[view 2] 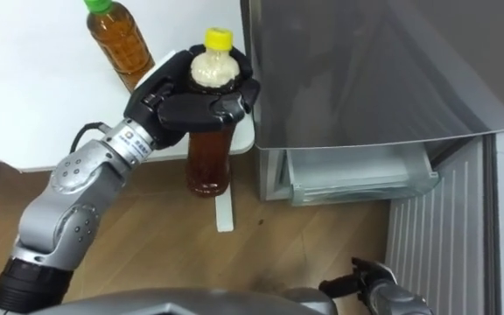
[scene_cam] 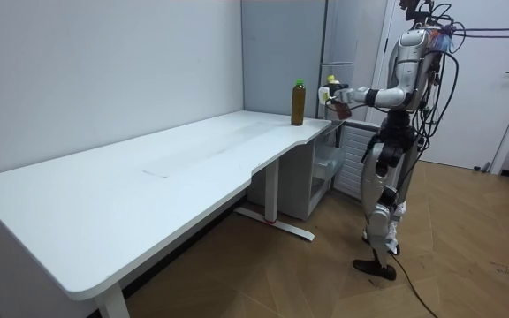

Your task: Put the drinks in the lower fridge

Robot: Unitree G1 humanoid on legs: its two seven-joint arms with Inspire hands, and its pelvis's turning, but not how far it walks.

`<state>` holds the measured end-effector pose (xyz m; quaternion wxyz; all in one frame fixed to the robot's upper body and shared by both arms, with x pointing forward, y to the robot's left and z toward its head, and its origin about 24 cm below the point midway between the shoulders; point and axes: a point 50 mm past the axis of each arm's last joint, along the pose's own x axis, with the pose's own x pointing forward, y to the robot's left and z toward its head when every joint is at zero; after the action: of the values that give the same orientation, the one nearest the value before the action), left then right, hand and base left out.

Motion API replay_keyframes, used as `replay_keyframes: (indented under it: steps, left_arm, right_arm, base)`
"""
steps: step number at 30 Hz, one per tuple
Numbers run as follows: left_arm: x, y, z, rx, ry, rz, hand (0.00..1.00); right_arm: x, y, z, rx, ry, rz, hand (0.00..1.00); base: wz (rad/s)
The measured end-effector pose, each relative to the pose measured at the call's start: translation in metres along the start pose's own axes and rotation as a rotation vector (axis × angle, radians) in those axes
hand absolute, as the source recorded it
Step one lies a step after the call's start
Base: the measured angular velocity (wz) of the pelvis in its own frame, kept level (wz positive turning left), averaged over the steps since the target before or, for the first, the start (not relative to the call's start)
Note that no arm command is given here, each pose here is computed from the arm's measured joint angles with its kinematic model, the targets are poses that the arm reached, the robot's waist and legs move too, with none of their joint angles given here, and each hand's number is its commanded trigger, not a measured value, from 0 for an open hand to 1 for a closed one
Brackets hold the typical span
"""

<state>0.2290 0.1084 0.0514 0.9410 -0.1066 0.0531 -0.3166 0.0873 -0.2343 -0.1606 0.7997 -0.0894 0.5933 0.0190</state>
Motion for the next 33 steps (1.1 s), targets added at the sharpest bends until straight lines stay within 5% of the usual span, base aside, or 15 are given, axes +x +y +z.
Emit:
replay_keyframes:
  steps: [12,33]
  left_arm:
    - [-0.014,0.002,-0.01,0.013,0.039,-0.034,1.0]
    - [-0.022,-0.001,-0.019,0.006,0.073,-0.061,1.0]
  right_arm:
    - [-0.018,0.046,0.081,-0.182,-0.365,0.379,0.0]
    - [-0.074,0.084,0.131,-0.346,-0.654,0.818,0.0]
  base:
    - [0.04]
    - [0.01]
